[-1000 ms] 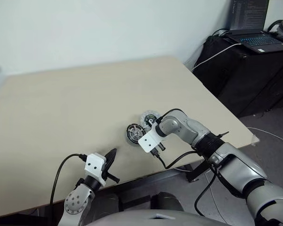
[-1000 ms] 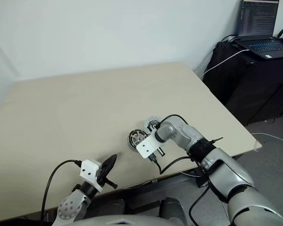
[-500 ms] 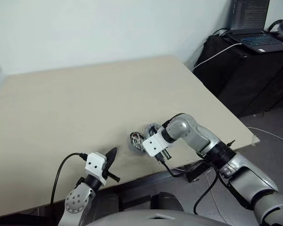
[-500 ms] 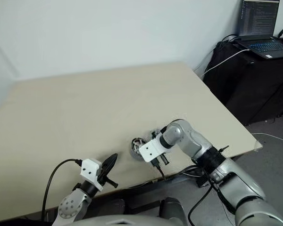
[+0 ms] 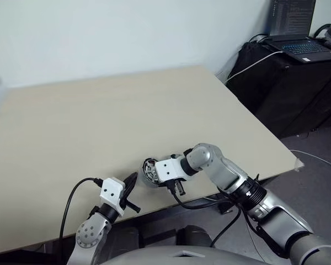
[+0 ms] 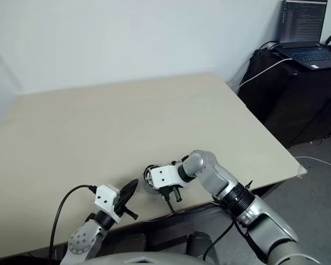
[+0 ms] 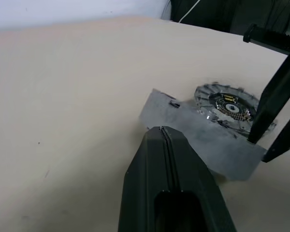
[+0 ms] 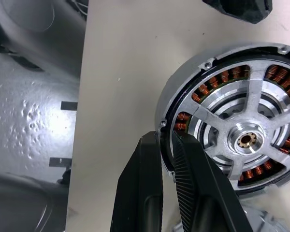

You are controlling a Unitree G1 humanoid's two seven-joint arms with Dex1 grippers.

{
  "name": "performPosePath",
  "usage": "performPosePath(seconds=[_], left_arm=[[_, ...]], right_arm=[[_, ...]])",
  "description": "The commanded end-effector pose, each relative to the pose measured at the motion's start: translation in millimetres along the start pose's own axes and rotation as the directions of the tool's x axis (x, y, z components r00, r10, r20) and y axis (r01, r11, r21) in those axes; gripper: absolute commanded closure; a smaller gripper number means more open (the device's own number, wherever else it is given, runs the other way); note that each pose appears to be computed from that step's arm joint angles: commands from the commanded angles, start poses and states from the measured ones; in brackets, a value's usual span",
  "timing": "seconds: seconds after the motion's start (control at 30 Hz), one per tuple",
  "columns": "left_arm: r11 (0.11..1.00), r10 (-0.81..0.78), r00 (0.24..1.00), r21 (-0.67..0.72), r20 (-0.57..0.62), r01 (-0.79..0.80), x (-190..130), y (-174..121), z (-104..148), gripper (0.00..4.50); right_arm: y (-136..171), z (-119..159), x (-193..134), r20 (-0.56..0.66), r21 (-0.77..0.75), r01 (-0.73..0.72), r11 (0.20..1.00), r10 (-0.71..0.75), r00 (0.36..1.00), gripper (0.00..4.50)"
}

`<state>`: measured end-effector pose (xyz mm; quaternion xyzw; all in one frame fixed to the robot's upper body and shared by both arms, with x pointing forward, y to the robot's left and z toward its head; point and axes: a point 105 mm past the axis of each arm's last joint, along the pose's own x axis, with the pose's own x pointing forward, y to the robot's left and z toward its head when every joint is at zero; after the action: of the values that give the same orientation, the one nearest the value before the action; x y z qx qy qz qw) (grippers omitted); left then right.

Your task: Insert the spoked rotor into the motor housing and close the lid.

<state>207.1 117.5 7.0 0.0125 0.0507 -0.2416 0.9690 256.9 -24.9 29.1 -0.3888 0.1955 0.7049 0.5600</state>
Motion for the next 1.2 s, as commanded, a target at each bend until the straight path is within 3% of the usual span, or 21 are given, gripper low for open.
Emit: performPosePath(seconds=[0.03, 0.17, 0.4, 0.63, 0.73, 0.9, 1.07, 1.2], left_arm=[[1.0, 0.001, 0.999, 0.01, 0.04, -0.001, 0.3, 0.2, 8.1, 4.5], [1.0, 0.006, 0.999, 0.01, 0.04, -0.007, -0.6, 0.6, 8.1, 4.5], [1.0, 0.01, 0.999, 0.008, 0.04, -0.01, -0.9, 0.5, 8.6, 4.5], [1.0, 0.001, 0.999, 0.006, 0.046, -0.002, 1.5, -2.3, 13.9, 4.5], [1.0, -0.002, 0.999, 0.006, 0.047, 0.001, 1.1, -2.6, 15.0, 4.5], [1.0, -0.007, 0.999, 0.011, 0.039, 0.006, -1.4, -1.3, 13.0, 4.5], [1.0, -0.013, 1.0, 0.026, 0.022, 0.012, -5.9, 1.0, 7.7, 4.5], [0.999, -0.019, 1.0, 0.034, 0.015, 0.018, -8.4, 1.9, 5.1, 4.5]], right_arm=[[-8.4, 4.3, -3.1, -0.006, -0.024, 0.033, 0.999, -0.033, 0.999, 4.38], [-12.5, 3.6, -0.3, -0.018, -0.023, 0.048, 0.999, -0.049, 0.999, 4.38], [-27.2, 23.0, -0.5, 0.08, 0.004, 0.128, 0.992, -0.127, 0.989, 2.26], [-40.1, 56.1, -9.8, 0.24, 0.071, 0.198, 0.978, -0.21, 0.948, 2.26], [-51.3, 67.3, -14.6, 0.291, 0.125, 0.265, 0.956, -0.291, 0.911, 2.81], [-77.7, 73.3, -29.7, 0.312, 0.248, 0.427, 0.87, -0.489, 0.815, 4.37], [-91.3, 42.3, -51.8, 0.165, 0.159, 0.663, 0.732, -0.681, 0.713, 4.45], [-78.1, 6.9, -66.8, 0.041, 0.103, 0.765, 0.636, -0.771, 0.635, 4.45]])
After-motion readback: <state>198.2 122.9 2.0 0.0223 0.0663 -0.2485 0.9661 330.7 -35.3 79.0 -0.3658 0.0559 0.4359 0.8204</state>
